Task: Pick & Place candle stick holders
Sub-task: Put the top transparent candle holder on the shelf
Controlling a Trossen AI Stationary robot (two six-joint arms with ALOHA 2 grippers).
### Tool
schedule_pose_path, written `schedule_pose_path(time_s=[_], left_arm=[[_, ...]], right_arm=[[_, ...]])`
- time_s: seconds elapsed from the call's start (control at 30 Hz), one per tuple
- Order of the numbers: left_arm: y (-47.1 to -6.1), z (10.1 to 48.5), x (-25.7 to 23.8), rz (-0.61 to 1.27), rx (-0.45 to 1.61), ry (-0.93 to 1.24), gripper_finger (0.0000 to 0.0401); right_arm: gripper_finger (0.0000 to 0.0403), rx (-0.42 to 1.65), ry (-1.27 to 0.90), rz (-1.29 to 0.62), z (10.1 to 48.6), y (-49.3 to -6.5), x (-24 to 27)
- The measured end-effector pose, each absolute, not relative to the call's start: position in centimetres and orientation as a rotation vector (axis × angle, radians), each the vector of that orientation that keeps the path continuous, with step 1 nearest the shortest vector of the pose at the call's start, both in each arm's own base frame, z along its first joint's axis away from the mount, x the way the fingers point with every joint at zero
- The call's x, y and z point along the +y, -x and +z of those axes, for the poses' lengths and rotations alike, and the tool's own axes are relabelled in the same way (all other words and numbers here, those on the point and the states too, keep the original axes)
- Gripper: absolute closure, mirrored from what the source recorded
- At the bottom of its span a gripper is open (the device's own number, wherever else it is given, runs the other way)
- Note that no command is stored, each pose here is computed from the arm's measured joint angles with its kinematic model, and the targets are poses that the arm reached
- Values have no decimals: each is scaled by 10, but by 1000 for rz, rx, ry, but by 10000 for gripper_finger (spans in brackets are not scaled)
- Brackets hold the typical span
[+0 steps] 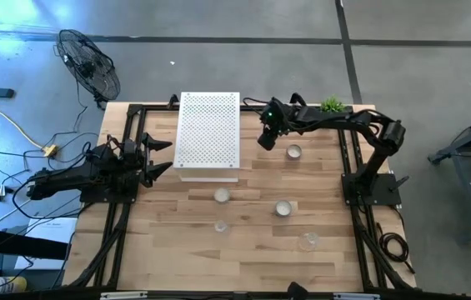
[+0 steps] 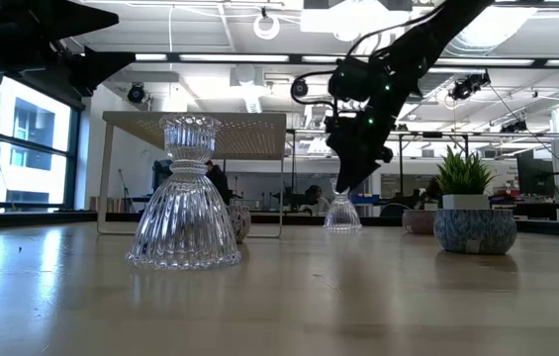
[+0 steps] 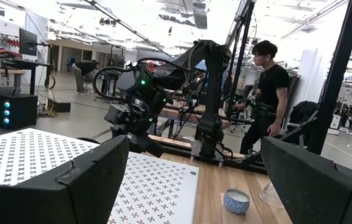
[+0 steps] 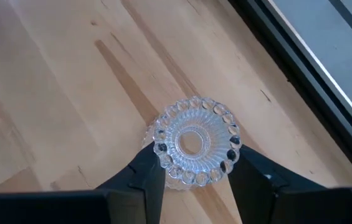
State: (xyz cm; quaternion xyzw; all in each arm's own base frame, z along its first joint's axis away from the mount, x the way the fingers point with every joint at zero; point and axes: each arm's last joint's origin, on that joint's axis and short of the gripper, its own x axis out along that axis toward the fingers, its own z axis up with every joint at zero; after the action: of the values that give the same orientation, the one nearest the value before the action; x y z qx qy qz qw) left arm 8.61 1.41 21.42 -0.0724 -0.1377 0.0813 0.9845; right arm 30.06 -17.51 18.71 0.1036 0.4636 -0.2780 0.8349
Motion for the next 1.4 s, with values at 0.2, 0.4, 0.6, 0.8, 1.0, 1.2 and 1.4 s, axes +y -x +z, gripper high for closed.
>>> schedule_pose_path(time_s=[0.2,0.4,0.6,0.8,1.0,1.2,1.4], left_arm=[[-86,214,14,164,-276,146,41],[-86,214,14,164,-276,146,41],[-86,214,14,164,-275,146,41],[-86,214,14,165,-270,147,41],[-86,214,14,165,-271,147,41],[-86,213,14,144,-275,243,41],[-86,216,12,90,-296,234,41]], right_arm=[[266,986,-196,-568,188,-306,-165],[266,1014,-161,-570,189,-308,-154],[266,1004,-119,-570,209,-303,-137],[266,924,-92,-582,242,-291,-121],[266,829,-71,-608,276,-273,-105],[266,705,-73,-593,306,-256,-90],[266,622,-64,-550,322,-249,-77]])
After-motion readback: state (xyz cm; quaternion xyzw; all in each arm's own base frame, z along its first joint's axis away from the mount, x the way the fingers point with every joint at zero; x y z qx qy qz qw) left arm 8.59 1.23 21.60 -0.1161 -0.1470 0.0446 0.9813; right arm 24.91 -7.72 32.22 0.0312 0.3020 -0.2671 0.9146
